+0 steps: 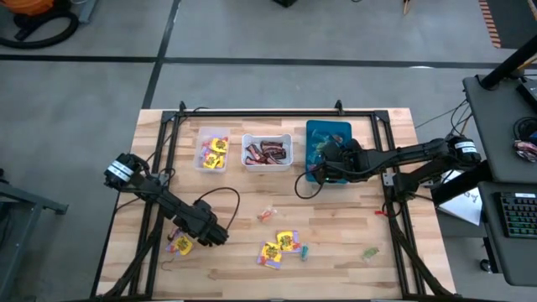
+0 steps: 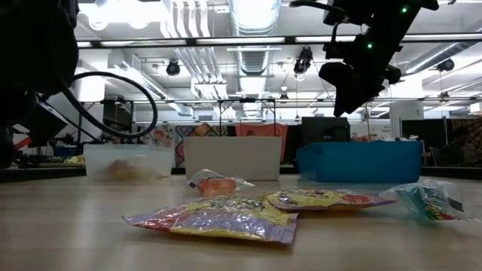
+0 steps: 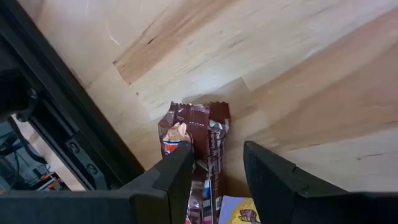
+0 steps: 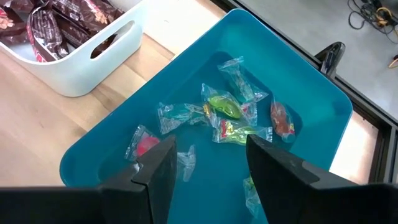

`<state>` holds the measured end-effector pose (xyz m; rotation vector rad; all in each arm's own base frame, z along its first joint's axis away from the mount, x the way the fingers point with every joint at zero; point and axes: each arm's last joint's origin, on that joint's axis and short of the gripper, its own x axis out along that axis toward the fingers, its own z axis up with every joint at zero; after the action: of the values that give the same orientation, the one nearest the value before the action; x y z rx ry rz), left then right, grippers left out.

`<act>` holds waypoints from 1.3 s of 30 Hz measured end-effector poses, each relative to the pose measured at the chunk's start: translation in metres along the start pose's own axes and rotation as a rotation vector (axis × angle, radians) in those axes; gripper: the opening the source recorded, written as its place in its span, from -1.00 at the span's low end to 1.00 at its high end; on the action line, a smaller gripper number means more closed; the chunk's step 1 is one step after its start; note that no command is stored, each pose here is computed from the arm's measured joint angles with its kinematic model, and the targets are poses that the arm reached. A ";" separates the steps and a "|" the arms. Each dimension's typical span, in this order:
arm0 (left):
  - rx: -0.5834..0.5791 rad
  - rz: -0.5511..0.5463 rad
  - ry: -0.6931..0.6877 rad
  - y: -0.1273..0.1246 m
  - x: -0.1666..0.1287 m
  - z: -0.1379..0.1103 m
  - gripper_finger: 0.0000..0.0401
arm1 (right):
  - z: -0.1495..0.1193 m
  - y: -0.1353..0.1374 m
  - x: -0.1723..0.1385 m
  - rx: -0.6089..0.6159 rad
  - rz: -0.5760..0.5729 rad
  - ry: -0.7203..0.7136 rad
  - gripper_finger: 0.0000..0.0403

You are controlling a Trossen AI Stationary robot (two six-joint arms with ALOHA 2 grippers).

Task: Sort candy
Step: Put the brown chocolate into the white bin

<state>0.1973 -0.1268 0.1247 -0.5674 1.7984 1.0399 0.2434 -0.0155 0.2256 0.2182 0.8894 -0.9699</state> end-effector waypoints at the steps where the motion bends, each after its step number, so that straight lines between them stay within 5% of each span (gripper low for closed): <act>1: -0.001 0.003 -0.001 0.000 0.000 0.000 -0.37 | 0.000 0.000 0.000 0.000 0.000 0.000 -0.08; 15: -0.002 0.080 -0.087 0.007 0.003 0.002 -0.93 | 0.000 0.000 0.000 -0.003 0.002 0.004 -0.09; 22: 0.041 0.058 -0.121 0.005 -0.002 0.002 -0.99 | -0.001 0.001 -0.001 -0.008 0.004 0.004 -0.09; 32: 0.195 -0.174 -0.553 -0.013 -0.076 0.000 -1.00 | -0.005 0.006 -0.006 -0.035 0.026 -0.003 -0.13; 39: 0.446 -0.355 -0.966 -0.018 -0.150 -0.003 -1.00 | -0.009 0.009 -0.014 -0.065 0.055 -0.017 -0.12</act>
<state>0.2755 -0.1485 0.2518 -0.0528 0.9575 0.4845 0.2420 0.0029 0.2279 0.1777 0.8939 -0.8894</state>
